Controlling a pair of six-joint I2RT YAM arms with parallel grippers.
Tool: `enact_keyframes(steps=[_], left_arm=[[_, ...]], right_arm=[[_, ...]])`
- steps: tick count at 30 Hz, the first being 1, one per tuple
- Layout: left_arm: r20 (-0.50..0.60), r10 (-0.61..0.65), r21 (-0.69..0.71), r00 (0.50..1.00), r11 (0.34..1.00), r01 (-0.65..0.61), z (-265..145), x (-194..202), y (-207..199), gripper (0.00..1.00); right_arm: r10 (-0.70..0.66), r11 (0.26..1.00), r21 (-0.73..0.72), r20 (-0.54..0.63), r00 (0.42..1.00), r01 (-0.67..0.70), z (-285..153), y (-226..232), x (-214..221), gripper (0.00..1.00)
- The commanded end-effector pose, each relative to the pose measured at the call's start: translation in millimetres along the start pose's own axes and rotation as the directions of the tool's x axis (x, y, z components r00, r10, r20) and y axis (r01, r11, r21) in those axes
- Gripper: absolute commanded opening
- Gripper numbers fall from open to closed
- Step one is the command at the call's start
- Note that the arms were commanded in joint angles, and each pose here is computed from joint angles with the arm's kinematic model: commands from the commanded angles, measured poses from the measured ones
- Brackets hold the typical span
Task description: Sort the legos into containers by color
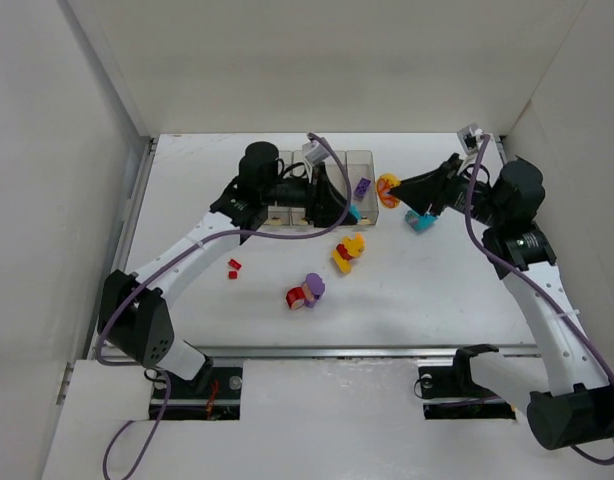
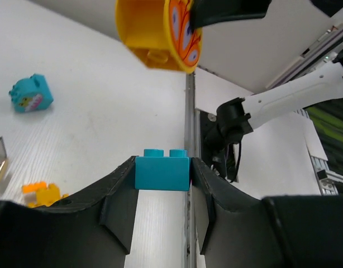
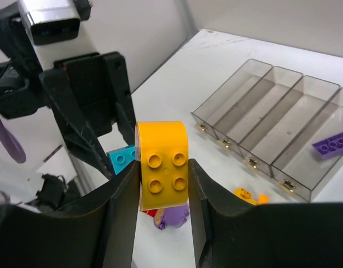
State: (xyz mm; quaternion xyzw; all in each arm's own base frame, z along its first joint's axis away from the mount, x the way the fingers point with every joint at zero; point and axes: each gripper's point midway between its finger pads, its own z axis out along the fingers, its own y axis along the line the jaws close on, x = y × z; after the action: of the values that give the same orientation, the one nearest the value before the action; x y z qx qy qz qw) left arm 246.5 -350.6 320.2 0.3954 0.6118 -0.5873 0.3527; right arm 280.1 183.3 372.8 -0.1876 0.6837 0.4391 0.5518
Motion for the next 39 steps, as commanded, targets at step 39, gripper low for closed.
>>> enact_keyframes(steps=[39], left_arm=[[-0.153,0.023,-0.847,0.988,0.512,-0.143,-146.3,17.7,221.7,0.0]], right_arm=[[0.283,0.793,0.605,-0.268,0.921,-0.068,239.2,-238.1,158.9,0.39]])
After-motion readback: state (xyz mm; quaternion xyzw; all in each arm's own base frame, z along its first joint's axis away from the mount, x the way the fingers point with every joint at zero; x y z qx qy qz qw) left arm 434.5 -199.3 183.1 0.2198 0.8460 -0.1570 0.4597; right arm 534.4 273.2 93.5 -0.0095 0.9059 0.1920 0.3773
